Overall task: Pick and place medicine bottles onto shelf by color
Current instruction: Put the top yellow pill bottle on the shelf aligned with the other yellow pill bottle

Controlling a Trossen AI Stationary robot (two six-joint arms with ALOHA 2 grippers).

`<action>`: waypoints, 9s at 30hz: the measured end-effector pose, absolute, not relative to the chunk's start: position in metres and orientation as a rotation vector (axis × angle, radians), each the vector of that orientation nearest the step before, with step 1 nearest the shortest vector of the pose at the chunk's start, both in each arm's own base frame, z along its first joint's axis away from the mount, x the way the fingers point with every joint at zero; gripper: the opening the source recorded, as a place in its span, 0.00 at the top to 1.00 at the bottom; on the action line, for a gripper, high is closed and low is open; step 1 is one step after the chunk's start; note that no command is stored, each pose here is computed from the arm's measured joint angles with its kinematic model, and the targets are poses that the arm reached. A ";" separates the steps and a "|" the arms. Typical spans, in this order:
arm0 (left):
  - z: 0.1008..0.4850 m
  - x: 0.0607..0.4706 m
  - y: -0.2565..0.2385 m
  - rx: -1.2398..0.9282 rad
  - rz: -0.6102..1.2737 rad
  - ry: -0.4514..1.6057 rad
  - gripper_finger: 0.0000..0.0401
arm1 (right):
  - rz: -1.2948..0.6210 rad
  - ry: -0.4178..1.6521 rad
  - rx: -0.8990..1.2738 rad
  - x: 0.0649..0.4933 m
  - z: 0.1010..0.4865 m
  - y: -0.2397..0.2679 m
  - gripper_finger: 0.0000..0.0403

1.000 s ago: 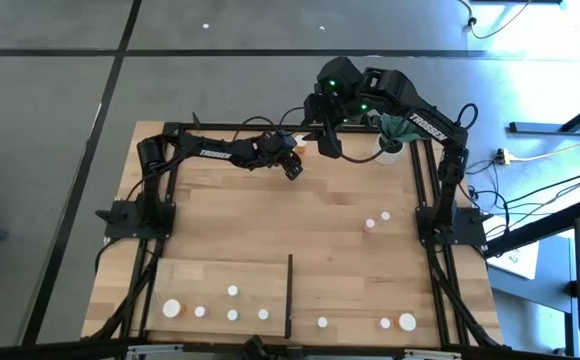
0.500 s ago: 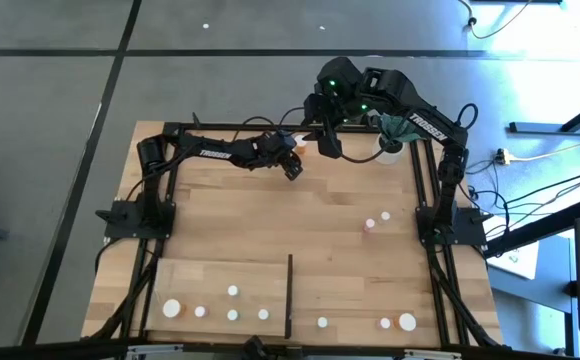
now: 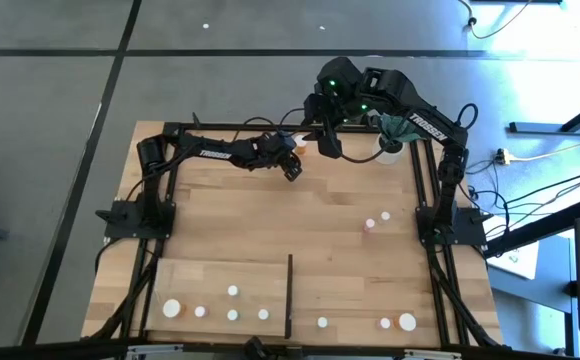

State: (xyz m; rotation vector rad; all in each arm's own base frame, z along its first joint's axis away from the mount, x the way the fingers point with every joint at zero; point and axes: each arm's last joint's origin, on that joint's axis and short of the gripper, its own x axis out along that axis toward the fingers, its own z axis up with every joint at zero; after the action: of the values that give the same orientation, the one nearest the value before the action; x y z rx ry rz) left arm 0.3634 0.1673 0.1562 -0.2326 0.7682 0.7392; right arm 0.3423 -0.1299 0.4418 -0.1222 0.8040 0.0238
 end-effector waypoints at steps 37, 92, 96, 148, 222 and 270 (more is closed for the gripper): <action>0.177 0.354 0.157 -0.287 0.681 0.802 0.59 | 0.023 0.799 -0.124 0.343 0.442 -0.130 0.51; 0.155 0.369 0.172 -0.331 0.783 0.654 0.30 | 0.020 0.789 -0.128 0.343 0.443 -0.130 0.51; 0.155 0.369 0.172 -0.338 0.786 0.659 0.37 | 0.020 0.789 -0.128 0.343 0.443 -0.130 0.51; 0.144 0.369 0.181 -0.338 0.729 0.677 0.72 | 0.019 0.783 -0.130 0.344 0.443 -0.130 0.51; 0.253 0.237 0.022 -0.164 0.396 0.761 0.72 | 0.433 0.704 -0.106 0.345 0.441 -0.102 0.51; 0.240 0.249 -0.154 -0.120 -0.213 0.650 0.72 | 0.493 0.710 -0.165 0.354 0.441 -0.069 0.51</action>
State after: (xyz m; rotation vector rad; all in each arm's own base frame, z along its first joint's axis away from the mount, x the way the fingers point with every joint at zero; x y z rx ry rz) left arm 0.2485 -0.1543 0.2404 -0.1196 0.6501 -0.2132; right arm 0.3542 -0.0685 0.4414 -0.1650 0.7104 0.4926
